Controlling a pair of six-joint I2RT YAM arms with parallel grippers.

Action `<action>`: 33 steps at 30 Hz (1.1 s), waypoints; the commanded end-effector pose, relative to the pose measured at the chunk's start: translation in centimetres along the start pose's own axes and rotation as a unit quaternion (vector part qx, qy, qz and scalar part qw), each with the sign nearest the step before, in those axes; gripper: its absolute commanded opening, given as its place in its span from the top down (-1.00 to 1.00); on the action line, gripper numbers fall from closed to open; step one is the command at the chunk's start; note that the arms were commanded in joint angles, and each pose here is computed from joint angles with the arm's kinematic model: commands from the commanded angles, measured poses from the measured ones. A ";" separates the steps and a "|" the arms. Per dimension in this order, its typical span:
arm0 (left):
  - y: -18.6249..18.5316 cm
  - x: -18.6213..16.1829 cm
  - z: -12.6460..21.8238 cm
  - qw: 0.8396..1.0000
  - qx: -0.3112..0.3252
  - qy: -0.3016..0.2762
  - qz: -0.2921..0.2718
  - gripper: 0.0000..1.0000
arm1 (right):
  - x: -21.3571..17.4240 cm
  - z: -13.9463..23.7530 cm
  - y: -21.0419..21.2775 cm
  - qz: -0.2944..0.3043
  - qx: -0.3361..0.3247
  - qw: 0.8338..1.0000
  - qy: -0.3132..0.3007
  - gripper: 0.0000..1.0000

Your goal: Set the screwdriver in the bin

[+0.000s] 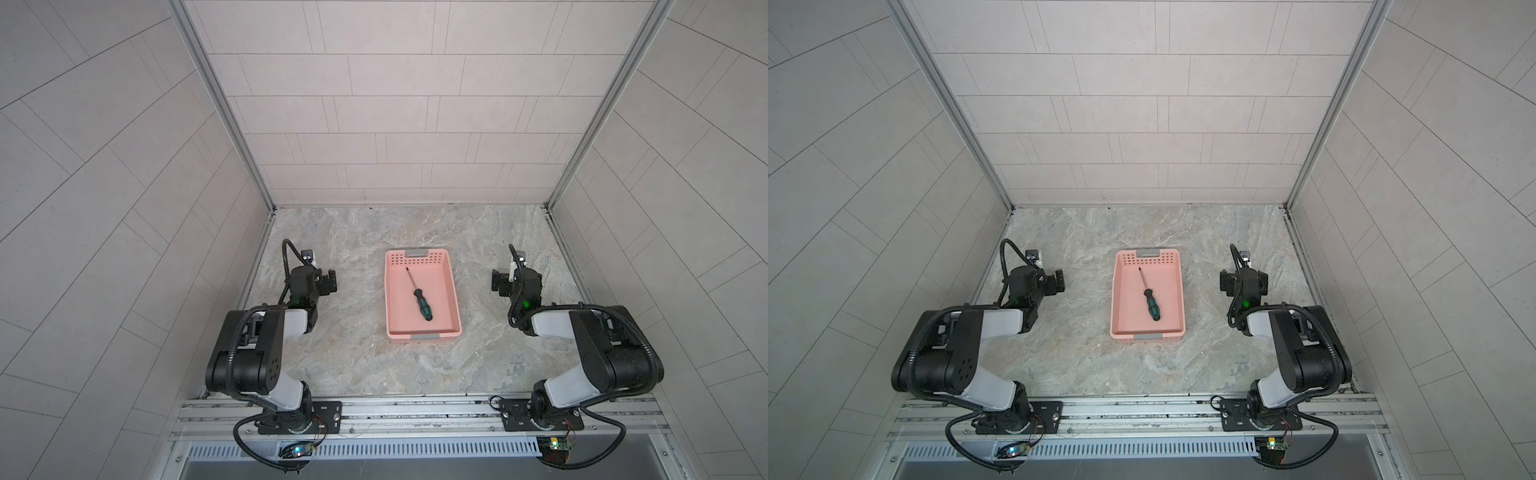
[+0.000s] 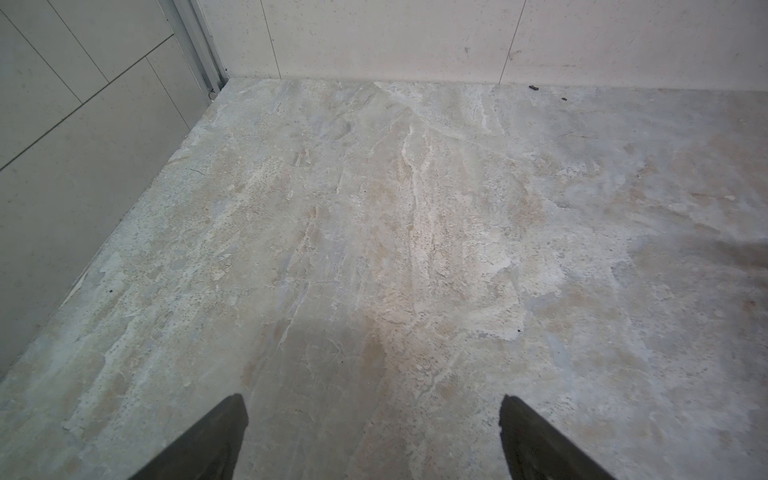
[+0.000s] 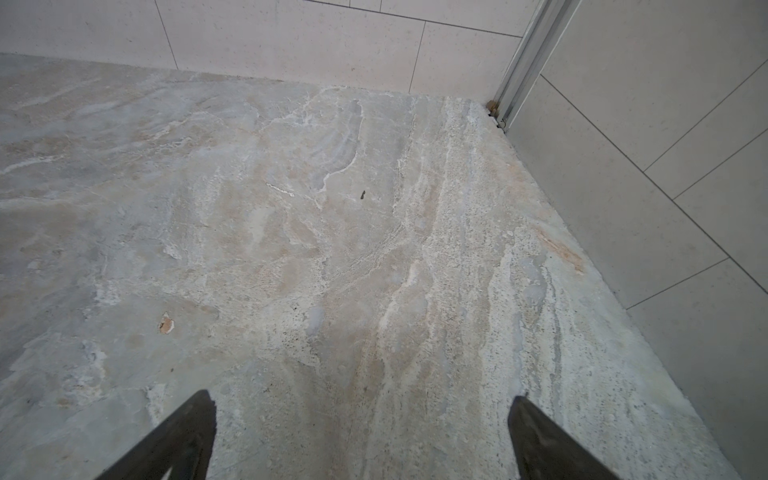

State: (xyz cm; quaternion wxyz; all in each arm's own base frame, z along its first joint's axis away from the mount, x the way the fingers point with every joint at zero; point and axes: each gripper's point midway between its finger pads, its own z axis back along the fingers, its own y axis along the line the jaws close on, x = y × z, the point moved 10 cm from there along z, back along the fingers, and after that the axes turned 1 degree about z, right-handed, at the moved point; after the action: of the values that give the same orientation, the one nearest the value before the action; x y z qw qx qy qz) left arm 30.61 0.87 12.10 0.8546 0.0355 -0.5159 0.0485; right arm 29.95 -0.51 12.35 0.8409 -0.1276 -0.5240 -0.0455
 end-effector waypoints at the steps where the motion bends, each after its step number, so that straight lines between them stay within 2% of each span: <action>1: 0.0 0.5 0.1 1.000 0.007 -0.012 -0.002 -0.99 | 0.7 -0.1 0.0 0.005 -0.005 1.000 -0.006 -0.99; 33: 0.0 0.5 -0.1 1.000 0.005 -0.010 -0.003 -0.99 | 0.6 -0.1 0.0 0.005 -0.006 1.000 -0.006 -0.99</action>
State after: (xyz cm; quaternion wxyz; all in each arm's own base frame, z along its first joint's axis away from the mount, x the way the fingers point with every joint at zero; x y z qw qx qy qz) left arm 30.60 0.98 12.10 0.8543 0.0418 -0.5156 0.0516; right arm 29.99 -0.51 12.39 0.8406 -0.1285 -0.5243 -0.0449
